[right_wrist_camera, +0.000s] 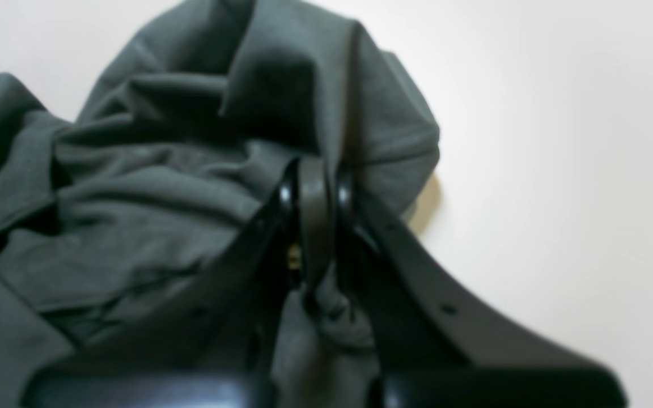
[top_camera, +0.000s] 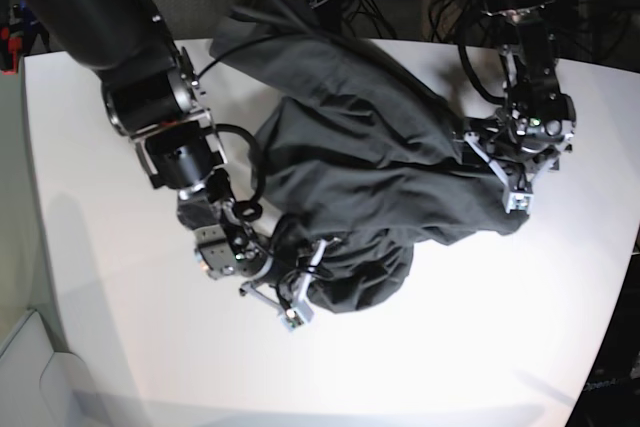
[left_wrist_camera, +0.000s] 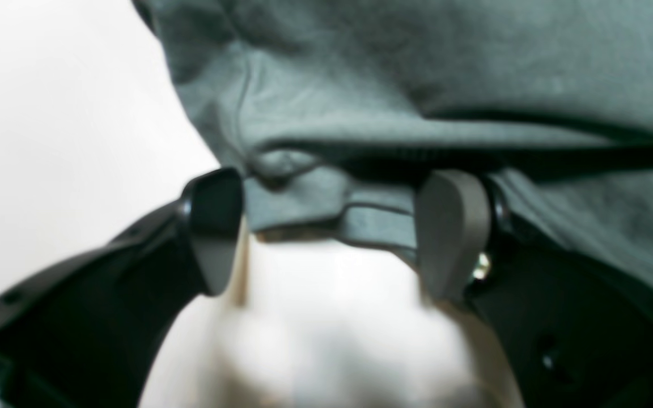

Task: Layout the t-shirt on the table in an organized manner, then fold the t-shirt properly
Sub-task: 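Pull the shirt apart with both grippers and release the left gripper, then move the left gripper to the shirt's middle and grasp the fabric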

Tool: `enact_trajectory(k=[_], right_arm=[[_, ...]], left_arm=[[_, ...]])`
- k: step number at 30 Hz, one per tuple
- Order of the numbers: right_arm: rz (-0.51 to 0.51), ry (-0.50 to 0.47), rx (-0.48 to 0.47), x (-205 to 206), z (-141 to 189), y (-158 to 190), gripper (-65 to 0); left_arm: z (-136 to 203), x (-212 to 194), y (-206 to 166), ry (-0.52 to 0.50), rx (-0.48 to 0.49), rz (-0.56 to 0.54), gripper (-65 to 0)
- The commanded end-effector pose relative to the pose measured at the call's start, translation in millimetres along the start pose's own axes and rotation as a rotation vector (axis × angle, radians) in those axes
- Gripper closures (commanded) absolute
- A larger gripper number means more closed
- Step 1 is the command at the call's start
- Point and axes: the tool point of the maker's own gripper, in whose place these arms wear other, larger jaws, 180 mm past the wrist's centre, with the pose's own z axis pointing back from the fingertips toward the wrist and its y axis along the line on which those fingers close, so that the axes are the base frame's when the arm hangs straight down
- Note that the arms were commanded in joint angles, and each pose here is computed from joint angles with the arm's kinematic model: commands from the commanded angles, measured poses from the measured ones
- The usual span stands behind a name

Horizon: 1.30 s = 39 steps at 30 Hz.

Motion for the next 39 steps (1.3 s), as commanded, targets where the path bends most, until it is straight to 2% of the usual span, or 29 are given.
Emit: enact_trajectory(k=[1,3,6,7,12,21,25,32,39], right_arm=[[0.010,-0.081,-0.049,36.3,4.3,-14.9,0.0],[-0.005,-0.083,-0.193,38.9,15.8,-55.1,0.0],[-0.015,-0.095,-0.357,43.6,37.9,-103.6,0.0],[-0.009,-0.114,-0.395,51.5,47.8,-116.9,0.0],[0.036,-0.188,-0.466,77.7,86.5,-145.5,0.0],[-0.022,-0.338,-0.567,135.6,157.3,-173.6,0.0],[-0.015,-0.379,-0.613,151.8,181.8,-191.2,0.0],[0.000,-0.409,-0.614,168.1,186.4,-190.2,0.0],[-0.028,-0.379,-0.583,146.0,168.3,-178.5,-0.5]], left_arm=[[0.6,-24.9,19.3,0.108,0.070,-0.033,-46.3],[1.8,-30.3,27.7,0.120,0.086,-0.045,-46.3],[3.2,-34.7,34.5,0.129,0.099,-0.054,-46.3],[4.1,-34.8,39.9,0.130,0.109,-0.061,-46.3],[5.4,-35.1,48.3,0.133,0.125,-0.069,-46.3],[8.7,-32.8,64.4,0.128,0.156,-0.053,-46.3],[12.2,-30.9,79.3,0.126,0.185,-0.061,-46.3],[15.6,-32.1,89.3,0.122,0.204,-0.031,-46.3],[16.4,-32.8,87.4,0.121,0.201,-0.032,-46.3]])
